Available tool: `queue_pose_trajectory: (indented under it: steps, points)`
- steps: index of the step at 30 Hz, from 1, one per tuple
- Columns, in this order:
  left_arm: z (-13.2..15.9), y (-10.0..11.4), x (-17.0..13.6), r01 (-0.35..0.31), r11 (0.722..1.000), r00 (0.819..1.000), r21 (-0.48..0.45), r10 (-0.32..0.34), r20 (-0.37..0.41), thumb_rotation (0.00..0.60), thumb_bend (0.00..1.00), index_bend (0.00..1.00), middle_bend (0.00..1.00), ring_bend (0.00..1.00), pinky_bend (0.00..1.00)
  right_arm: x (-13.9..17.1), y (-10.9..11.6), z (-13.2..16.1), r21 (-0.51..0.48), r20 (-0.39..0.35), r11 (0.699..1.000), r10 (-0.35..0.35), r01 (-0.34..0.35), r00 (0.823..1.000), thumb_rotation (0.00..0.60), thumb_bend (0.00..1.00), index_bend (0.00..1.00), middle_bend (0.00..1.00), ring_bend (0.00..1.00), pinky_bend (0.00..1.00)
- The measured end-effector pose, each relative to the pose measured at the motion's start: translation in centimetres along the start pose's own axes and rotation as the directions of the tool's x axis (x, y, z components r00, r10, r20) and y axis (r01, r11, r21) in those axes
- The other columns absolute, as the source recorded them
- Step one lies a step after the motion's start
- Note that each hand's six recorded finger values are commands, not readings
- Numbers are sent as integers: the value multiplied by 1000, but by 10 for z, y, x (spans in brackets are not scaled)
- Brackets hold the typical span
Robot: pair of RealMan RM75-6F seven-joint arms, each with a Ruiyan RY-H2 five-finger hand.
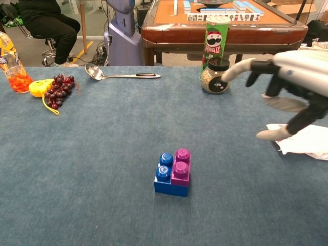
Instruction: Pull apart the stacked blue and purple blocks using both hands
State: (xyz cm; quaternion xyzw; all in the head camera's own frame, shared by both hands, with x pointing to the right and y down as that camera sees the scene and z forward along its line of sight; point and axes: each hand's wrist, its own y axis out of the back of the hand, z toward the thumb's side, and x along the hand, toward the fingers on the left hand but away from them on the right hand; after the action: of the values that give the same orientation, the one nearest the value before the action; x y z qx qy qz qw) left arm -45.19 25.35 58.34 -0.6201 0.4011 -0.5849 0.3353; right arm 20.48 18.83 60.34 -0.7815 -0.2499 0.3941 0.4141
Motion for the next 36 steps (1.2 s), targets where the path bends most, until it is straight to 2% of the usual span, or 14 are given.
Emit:
queue_pose_trajectory:
  steps: [7,16,36]
  points:
    - [1,-2,-1,5,1000,1000,-4,-5,-3,600,333,299,524,570,812,-19,-13,31,31,-75,999,38,-36,996,600,0,142,995,976,1000]
    - [1,-5,-2,12,1000,1000,-7,-12,-7,600,333,299,523,571,812,-31,-33,58,36,-142,996,90,-86,986,600,0,131,995,976,1000]
    - [6,-7,0,17,1000,1000,-19,-17,-2,600,333,299,523,571,812,-41,-63,81,54,-204,989,148,-139,968,600,0,131,995,976,1000]
